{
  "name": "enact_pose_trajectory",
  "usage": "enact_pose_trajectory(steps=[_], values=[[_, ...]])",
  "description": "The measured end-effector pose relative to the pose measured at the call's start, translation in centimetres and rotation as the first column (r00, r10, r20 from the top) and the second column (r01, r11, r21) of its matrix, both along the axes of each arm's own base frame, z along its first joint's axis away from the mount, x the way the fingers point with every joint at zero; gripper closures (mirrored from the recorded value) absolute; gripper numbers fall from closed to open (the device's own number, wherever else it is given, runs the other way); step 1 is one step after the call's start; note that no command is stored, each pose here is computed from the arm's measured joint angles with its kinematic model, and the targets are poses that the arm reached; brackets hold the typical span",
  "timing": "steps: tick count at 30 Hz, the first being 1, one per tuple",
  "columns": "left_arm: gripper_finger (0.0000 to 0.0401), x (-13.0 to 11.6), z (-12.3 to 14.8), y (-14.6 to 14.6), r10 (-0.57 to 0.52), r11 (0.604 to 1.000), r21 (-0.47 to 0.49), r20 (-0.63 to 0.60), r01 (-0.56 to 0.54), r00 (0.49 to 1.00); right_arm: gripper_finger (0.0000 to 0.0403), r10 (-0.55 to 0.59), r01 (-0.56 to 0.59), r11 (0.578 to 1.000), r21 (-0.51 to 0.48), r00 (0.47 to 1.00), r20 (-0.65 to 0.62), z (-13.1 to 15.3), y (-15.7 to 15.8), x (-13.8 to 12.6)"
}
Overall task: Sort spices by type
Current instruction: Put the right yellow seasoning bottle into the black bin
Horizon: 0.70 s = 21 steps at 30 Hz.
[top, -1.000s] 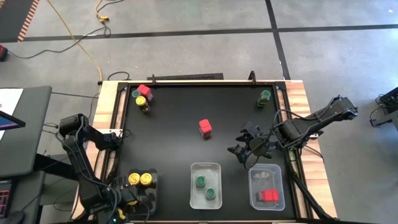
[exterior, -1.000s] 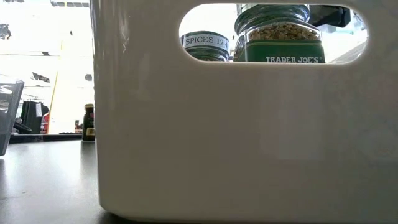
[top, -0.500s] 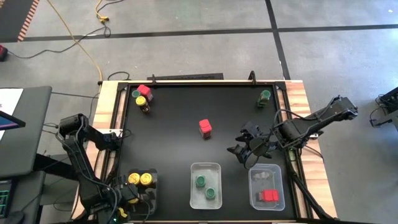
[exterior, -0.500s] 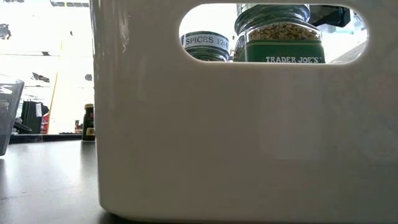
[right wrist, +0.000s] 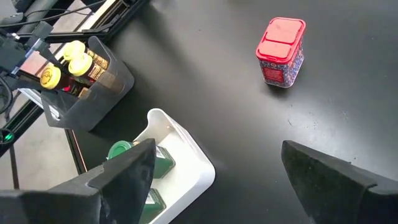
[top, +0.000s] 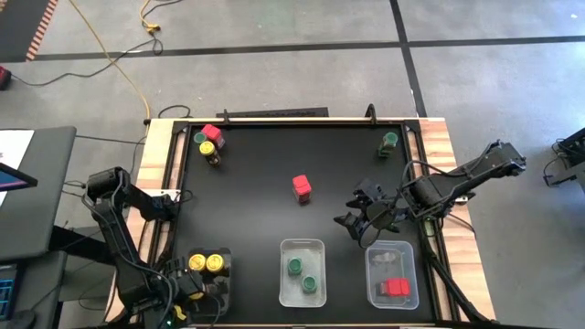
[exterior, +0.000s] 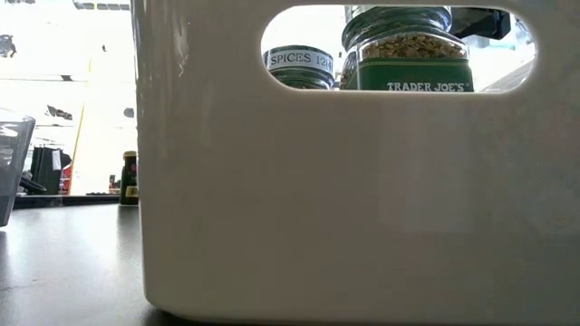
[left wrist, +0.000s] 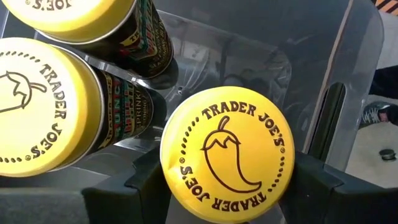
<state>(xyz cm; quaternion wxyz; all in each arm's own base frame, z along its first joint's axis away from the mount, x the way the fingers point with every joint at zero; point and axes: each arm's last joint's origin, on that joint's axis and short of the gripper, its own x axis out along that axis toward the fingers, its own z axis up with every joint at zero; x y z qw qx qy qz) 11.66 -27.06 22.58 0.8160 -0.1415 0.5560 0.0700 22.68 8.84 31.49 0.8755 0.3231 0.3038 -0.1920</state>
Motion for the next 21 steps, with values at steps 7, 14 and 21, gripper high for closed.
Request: enact_pose_trajectory(steps=[7, 14, 21], values=[[0.0167, -0.01, 0.01, 0.01, 0.013, 1.0, -0.004, -0.002, -0.013, 1.0, 0.0029, 0.0, 0.0, 1.0, 0.001, 1.0, 0.0, 0.0, 0.0, 0.0], [0.0161, -0.13, -0.02, 0.16, 0.035, 0.999, 0.004, -0.01, -0.035, 0.999, 0.0029, -0.004, 0.004, 1.0, 0.006, 1.0, 0.004, 0.02, 0.01, 0.02], [0.0131, -0.31, -0.05, 0.22, 0.047, 0.999, -0.003, -0.054, -0.047, 0.997, 0.0029, -0.005, 0.004, 1.0, 0.008, 1.0, 0.008, 0.05, 0.02, 0.05]])
